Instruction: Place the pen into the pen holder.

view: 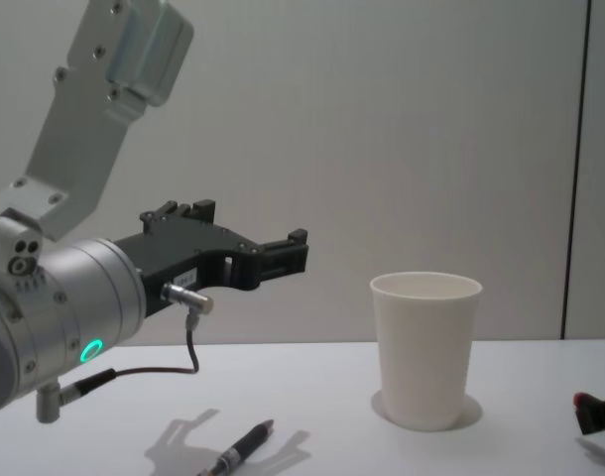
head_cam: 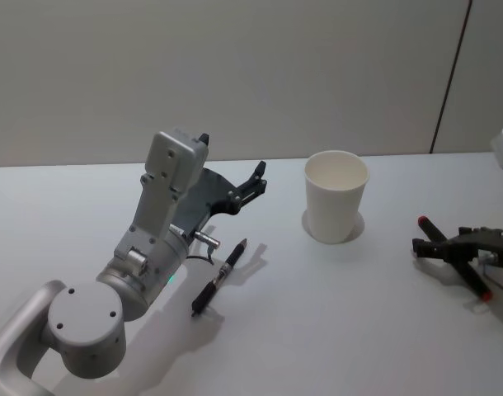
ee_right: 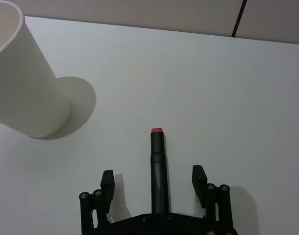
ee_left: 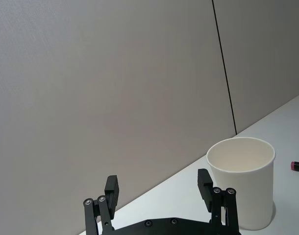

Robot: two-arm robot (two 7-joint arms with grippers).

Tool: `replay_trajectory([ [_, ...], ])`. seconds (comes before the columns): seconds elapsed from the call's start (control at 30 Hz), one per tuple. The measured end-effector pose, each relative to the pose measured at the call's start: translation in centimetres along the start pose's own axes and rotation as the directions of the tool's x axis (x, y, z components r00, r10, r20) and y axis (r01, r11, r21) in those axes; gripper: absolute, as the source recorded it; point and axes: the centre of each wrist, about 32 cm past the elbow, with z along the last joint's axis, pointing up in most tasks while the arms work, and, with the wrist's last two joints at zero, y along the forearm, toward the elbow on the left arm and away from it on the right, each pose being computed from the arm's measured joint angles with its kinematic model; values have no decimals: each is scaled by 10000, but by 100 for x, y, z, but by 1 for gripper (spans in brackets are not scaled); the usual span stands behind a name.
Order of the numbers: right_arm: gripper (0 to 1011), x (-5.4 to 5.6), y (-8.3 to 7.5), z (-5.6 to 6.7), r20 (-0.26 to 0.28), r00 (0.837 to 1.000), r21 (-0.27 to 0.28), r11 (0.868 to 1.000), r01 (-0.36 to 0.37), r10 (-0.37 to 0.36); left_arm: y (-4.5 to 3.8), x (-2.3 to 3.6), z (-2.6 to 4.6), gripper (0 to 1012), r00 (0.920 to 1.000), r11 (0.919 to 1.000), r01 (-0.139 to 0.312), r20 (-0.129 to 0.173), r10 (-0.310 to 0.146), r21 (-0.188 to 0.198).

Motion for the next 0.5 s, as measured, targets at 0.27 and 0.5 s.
replay_trajectory([
  [0.27, 850, -4, 2, -18, -26, 10000, -20, 10000, 2, -2, 0, 0, 0, 1001, 10000, 10000, 0, 0, 0, 0],
  [0.5, 650, -6, 2, -24, -34, 10000, -24, 10000, 5, -5, 0, 0, 0, 1001, 10000, 10000, 0, 0, 0, 0],
])
